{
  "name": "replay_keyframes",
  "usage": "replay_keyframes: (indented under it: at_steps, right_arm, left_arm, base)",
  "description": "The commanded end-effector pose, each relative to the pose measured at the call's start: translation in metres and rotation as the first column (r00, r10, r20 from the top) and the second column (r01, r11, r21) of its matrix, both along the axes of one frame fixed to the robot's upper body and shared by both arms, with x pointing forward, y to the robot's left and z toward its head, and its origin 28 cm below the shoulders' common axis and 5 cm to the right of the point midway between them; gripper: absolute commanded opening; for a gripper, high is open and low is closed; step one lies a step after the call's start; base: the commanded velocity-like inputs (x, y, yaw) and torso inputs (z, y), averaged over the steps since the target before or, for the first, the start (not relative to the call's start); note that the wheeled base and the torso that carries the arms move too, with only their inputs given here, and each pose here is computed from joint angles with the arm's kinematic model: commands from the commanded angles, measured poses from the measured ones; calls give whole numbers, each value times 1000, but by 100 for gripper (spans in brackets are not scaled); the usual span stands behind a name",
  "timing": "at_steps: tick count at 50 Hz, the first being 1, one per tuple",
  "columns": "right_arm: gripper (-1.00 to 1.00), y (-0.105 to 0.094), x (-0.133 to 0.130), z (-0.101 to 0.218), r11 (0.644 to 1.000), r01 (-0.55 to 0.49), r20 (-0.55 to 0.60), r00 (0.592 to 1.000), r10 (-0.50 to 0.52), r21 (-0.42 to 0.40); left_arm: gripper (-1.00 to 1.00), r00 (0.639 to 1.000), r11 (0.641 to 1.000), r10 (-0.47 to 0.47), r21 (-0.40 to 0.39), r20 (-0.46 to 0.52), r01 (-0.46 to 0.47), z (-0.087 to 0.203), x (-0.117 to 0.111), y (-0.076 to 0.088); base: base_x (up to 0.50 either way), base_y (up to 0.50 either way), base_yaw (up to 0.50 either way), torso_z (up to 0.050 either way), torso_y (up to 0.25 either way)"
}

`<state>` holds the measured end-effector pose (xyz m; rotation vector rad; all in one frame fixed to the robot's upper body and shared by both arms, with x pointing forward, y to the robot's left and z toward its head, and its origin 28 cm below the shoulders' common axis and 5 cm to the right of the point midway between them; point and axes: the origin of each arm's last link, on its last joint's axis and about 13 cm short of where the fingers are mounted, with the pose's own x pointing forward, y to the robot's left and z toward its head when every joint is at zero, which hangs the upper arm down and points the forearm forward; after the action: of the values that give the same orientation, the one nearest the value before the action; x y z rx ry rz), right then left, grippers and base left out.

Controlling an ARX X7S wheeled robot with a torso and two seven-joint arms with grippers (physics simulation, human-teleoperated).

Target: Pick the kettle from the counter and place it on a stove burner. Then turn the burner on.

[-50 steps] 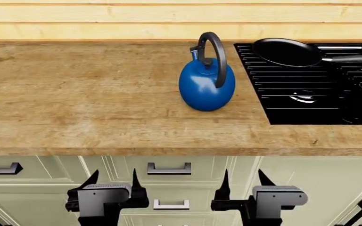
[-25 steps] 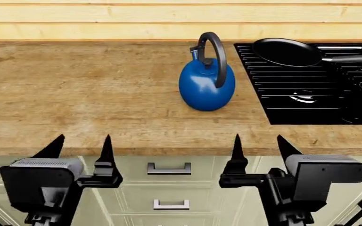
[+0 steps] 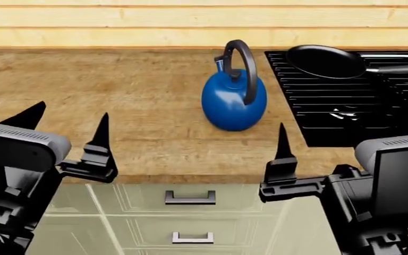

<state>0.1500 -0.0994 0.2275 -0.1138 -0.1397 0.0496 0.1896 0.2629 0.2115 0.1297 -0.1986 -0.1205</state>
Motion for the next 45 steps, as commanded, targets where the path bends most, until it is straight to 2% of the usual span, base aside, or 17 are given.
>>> replay_keyframes:
  at_steps: [1,45]
  right_arm:
    - [100,-3,-5,3,998,28,-23,999,-30,-49]
    - [100,0,-2,2,997,16,-23,1000,-18,-76]
  left_arm:
    - [100,1000,1000,5,26,9,-5,6,-1,2]
    - [100,1000,999,4,33,-2,-3,2,1,0]
  base:
    - [219,0,0,0,0]
    - [280,0,0,0,0]
